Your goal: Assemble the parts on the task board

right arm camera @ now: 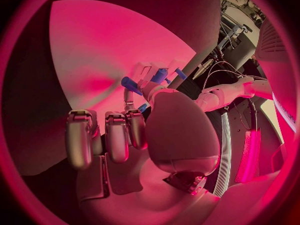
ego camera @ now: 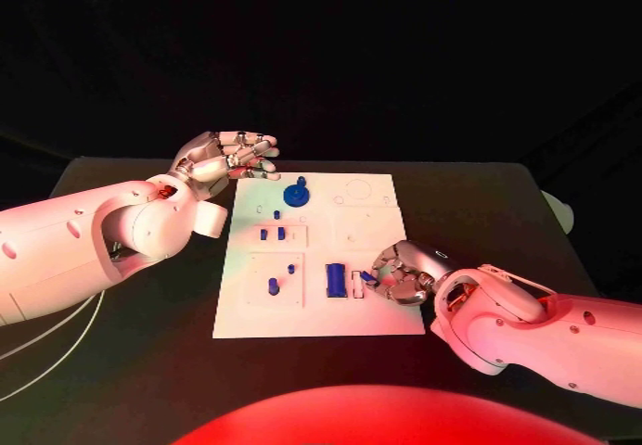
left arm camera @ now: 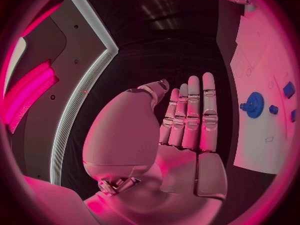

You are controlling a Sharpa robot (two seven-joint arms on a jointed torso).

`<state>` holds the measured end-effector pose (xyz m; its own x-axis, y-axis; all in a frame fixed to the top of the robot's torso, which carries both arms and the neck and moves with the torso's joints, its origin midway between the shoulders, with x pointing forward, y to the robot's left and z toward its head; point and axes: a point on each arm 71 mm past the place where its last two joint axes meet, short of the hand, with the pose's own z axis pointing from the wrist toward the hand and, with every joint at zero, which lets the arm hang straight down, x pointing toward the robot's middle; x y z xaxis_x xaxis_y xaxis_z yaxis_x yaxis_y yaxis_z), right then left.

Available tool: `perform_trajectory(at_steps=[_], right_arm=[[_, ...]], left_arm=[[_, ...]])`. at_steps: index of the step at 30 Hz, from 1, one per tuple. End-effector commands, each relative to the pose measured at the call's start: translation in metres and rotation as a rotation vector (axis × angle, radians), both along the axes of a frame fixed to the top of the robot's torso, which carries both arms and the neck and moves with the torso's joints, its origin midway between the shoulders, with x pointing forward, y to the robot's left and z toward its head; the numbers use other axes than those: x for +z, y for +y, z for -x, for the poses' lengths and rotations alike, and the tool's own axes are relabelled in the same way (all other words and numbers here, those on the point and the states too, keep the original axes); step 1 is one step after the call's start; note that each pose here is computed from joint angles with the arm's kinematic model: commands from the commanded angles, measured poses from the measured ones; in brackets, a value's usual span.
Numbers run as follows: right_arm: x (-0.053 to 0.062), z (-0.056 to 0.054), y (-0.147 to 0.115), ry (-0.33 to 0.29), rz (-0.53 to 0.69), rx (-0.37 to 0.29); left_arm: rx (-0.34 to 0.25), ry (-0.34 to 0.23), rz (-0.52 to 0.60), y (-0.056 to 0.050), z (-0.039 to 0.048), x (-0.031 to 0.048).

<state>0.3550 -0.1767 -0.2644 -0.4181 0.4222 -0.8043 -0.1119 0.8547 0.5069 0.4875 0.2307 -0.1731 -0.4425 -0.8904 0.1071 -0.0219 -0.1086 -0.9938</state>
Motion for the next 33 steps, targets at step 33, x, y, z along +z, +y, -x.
perform_trajectory(at_steps=[33], right_arm=[[-0.012, -0.008, 0.019, 0.117, 0.029, 0.053]], left_arm=[[-0.030, -0.007, 0.016, -0.006, 0.0006, 0.0013]])
